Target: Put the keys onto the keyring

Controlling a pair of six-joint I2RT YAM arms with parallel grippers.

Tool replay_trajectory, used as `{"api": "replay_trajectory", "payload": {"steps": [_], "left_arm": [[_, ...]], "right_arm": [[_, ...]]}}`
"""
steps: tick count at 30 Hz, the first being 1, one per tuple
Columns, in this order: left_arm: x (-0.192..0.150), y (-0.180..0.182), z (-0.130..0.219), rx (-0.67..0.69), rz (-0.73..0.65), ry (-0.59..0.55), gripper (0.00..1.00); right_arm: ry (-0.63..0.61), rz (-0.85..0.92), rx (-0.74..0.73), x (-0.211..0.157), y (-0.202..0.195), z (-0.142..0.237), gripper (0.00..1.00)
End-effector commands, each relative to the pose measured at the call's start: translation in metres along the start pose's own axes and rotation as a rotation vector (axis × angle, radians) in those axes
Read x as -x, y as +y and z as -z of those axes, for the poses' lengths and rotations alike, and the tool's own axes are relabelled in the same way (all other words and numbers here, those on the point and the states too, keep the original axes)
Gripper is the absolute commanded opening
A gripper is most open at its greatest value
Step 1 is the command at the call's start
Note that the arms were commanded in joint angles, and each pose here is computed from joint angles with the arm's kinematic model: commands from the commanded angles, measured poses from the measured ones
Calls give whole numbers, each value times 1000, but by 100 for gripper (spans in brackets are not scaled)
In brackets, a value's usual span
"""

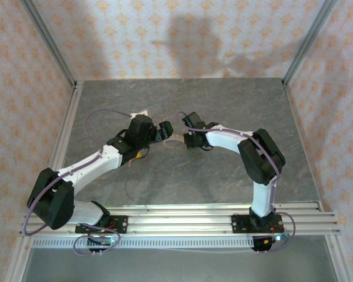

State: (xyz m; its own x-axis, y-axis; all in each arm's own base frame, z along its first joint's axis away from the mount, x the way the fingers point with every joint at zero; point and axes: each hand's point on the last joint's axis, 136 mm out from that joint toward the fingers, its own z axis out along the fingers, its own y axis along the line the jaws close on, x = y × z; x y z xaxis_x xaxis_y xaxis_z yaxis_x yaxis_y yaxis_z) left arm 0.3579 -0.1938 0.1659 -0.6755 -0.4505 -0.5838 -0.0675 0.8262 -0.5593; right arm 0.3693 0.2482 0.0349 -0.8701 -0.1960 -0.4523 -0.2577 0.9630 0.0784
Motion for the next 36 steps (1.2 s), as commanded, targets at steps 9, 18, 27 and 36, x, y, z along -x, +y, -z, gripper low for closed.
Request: {"api": "replay_trajectory", "payload": {"steps": [9,18,27,36], "left_arm": [[0,4,-2,5,8,-5,98],[0,4,-2,5,9,-4,98],[0,3,-2,3,9,-5,98],[19,1,11,7,-4,-44,98]], "right_arm": [[10,12,-59,-6,-12,2,22],[18,8,-61,-13,-14,0,21],[-1,14,-68,-5,-14,6,3],[-128,3,106,45,11,80,0]]}}
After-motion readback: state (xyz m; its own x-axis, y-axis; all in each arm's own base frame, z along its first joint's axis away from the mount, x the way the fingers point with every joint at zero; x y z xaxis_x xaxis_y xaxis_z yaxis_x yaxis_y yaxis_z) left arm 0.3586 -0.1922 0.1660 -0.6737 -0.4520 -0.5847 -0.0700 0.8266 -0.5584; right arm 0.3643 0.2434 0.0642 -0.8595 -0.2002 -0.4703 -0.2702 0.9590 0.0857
